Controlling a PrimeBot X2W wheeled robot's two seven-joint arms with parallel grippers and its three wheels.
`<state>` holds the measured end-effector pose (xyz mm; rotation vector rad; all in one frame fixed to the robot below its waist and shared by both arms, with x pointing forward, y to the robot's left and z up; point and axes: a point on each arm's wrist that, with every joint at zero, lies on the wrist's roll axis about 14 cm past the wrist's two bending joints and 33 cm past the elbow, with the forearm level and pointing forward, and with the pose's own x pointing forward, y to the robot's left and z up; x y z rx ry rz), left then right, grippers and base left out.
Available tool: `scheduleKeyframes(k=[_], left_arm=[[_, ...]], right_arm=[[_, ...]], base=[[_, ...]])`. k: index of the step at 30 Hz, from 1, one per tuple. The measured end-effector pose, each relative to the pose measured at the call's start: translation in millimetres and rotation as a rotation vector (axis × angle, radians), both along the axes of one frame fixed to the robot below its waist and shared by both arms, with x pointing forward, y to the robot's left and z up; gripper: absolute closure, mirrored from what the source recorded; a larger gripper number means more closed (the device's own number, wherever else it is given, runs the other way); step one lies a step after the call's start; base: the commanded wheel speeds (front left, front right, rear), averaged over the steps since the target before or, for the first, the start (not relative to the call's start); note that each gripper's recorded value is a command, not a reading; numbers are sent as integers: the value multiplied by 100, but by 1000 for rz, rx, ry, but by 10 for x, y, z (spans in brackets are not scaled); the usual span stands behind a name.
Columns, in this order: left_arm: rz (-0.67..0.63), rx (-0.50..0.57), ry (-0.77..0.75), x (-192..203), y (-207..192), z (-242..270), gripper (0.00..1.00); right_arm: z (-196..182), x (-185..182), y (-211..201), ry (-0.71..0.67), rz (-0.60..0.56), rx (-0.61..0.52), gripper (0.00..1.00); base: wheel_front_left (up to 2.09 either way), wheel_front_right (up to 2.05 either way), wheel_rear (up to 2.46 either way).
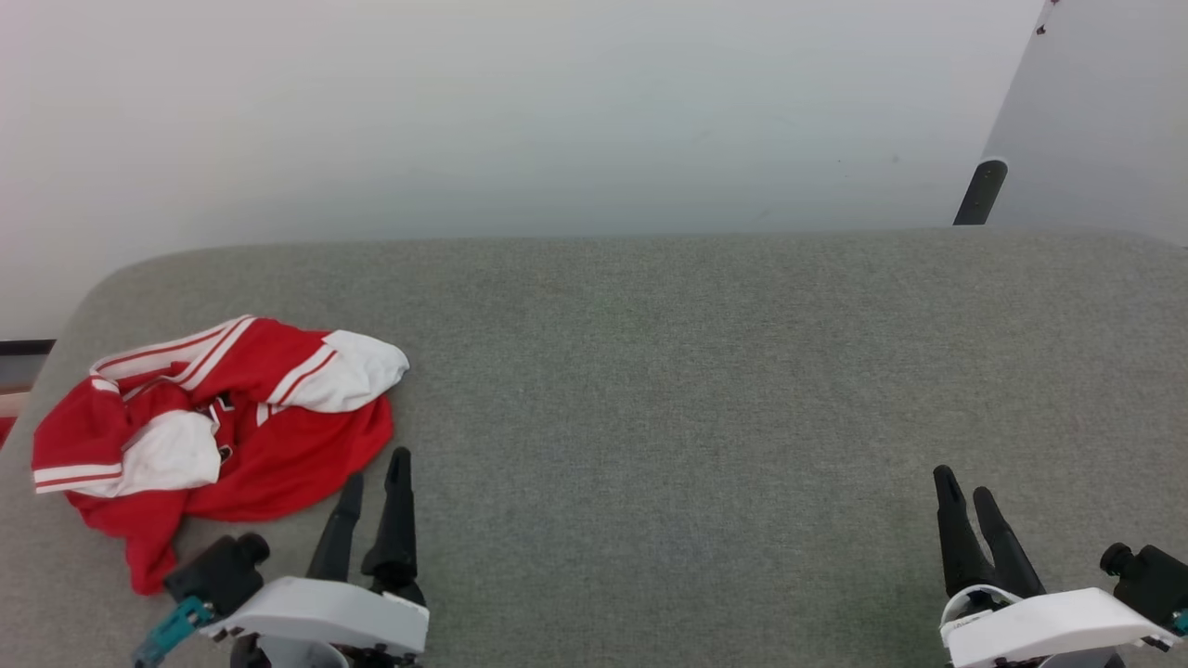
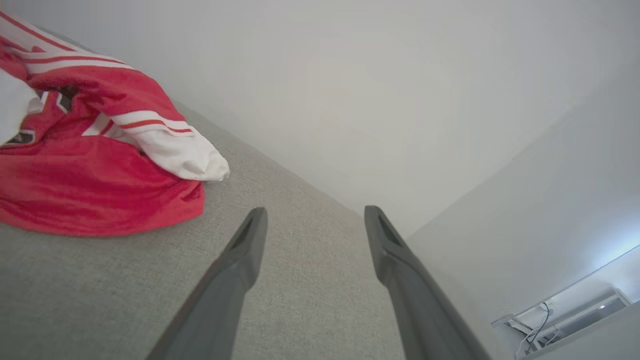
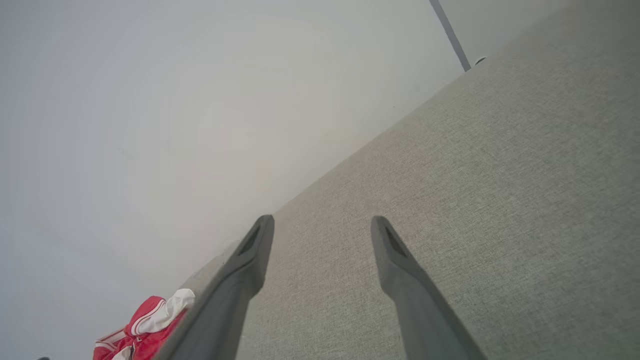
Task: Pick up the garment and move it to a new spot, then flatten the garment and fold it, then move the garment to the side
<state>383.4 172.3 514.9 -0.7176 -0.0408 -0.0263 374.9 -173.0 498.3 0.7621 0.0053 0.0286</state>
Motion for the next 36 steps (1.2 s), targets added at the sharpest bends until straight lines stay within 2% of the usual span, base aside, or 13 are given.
scheduleKeyframes(k=[12,23,36], left_arm=[[-14,273,-74,14,-129,197,0],[-16,415,-129,-4,-201,315,0],[-13,531,-179,-30,-242,402,0]], right_arm=[[51,-1,-23,-34,-5,-218,0],[92,-7,2,-63,1,-332,0],[137,-15,41,-95,12,-436,0]], base=[[0,0,0],[0,0,0],[0,0,0]])
